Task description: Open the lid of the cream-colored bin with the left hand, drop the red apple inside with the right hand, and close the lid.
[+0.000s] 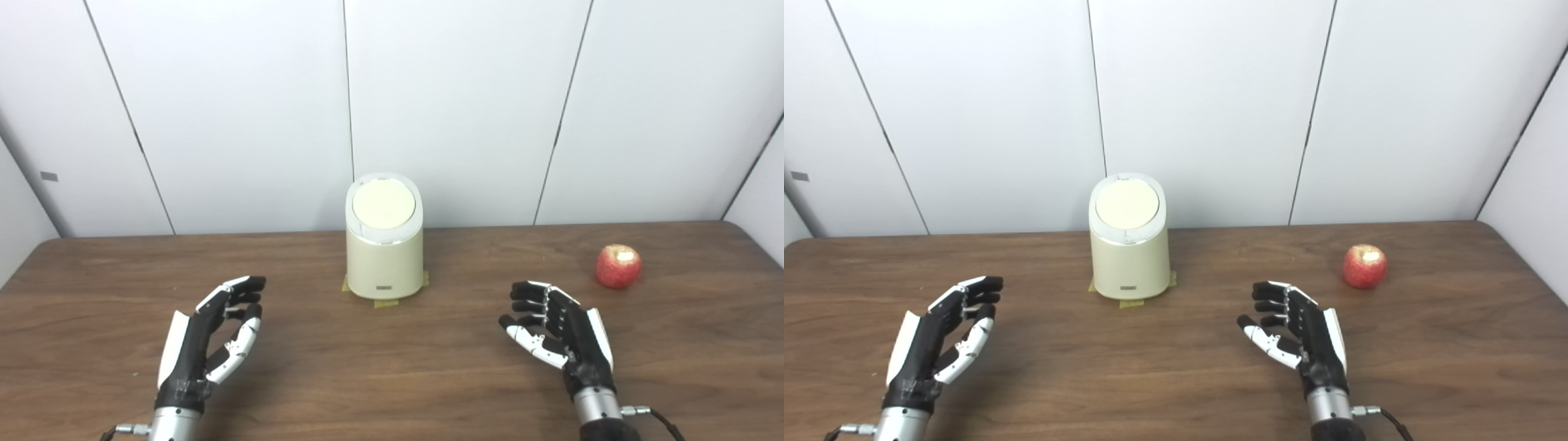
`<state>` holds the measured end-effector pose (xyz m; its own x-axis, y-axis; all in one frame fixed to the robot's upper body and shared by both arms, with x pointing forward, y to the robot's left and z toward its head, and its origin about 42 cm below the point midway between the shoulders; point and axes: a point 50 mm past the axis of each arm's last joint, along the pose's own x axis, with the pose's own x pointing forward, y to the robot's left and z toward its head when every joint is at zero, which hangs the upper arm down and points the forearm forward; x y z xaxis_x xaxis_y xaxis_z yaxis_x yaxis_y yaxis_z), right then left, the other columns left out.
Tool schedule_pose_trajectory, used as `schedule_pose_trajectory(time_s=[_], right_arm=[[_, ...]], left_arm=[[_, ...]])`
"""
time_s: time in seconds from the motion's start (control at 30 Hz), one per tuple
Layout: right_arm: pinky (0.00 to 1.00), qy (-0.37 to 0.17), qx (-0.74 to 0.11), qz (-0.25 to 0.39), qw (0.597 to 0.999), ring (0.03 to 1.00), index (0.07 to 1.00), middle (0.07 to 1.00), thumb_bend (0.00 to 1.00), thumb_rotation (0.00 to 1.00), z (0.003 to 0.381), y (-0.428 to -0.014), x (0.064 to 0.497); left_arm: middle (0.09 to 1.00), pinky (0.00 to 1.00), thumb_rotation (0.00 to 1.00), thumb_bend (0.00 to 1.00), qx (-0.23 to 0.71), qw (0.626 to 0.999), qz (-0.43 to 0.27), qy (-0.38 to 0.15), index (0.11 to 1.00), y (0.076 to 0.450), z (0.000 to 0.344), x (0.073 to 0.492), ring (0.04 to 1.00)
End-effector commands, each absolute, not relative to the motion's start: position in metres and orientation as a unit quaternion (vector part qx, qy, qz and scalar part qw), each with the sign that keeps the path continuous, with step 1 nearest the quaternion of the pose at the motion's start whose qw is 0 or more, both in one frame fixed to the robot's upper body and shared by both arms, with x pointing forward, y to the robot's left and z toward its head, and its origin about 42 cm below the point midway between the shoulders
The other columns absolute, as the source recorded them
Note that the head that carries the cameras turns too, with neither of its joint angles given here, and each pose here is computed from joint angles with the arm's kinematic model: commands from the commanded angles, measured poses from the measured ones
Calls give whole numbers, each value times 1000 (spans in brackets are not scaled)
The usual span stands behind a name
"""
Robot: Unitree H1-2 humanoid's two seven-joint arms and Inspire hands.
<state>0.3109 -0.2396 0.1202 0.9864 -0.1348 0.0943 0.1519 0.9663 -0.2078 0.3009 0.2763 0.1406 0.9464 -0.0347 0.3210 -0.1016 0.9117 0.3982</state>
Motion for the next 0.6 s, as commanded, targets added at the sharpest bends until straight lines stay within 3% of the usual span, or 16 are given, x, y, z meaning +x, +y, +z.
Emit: schedule_pose_trajectory(time_s=[0.0,0.57], right_arm=[[552,-80,-108,-72,988,647,638,661,275,115,141,-237,319],[549,-83,-106,-73,988,641,635,653,275,98,140,-236,321]], left_arm=[[762,633,446,223,218,963,19,-156,739,281,135,297,736],[760,637,460,224,218,962,22,-161,739,282,137,299,736]])
